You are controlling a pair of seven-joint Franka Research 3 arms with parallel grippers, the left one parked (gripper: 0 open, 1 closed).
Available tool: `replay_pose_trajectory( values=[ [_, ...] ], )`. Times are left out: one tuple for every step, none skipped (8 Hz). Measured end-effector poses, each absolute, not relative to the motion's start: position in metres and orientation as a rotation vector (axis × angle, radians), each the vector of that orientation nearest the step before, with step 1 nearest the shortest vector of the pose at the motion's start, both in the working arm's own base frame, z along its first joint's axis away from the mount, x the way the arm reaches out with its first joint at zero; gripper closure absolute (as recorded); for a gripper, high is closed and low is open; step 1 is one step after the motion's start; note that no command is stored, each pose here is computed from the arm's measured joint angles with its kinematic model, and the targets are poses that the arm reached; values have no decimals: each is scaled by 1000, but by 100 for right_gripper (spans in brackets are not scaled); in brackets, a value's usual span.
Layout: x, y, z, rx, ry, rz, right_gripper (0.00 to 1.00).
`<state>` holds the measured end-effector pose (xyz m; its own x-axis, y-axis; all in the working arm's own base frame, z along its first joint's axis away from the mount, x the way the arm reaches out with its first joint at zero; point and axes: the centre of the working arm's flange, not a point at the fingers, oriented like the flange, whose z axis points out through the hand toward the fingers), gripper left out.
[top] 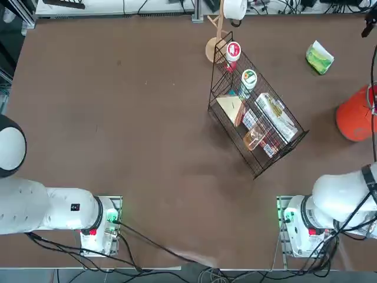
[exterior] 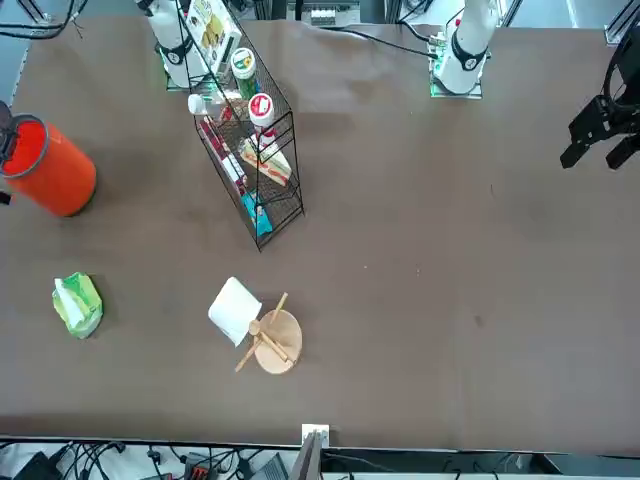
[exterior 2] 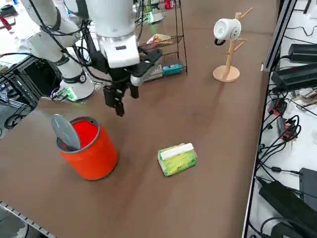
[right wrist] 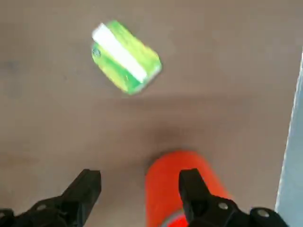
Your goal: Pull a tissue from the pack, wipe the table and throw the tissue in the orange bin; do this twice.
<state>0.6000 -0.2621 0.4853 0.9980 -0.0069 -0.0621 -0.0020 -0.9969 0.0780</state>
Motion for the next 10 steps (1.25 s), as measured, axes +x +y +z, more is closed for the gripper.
replay_pose_trajectory(
  values=[
    [613, -260, 468, 3053, 106, -61, 0],
    [627, -254, 450, 3039, 241, -32, 0],
    [637, -249, 435, 3018, 382, -13, 1],
    [645, -244, 425, 2993, 512, 2, 1],
    [650, -242, 417, 2964, 627, 15, 1],
    [655, -241, 407, 2934, 737, 20, 3],
    [661, -239, 393, 2896, 849, 25, 3],
    [666, -238, 378, 2861, 945, 28, 4],
    [671, -236, 362, 2831, 1026, 27, 4],
    [675, -233, 348, 2798, 1098, 22, 6]
  ],
)
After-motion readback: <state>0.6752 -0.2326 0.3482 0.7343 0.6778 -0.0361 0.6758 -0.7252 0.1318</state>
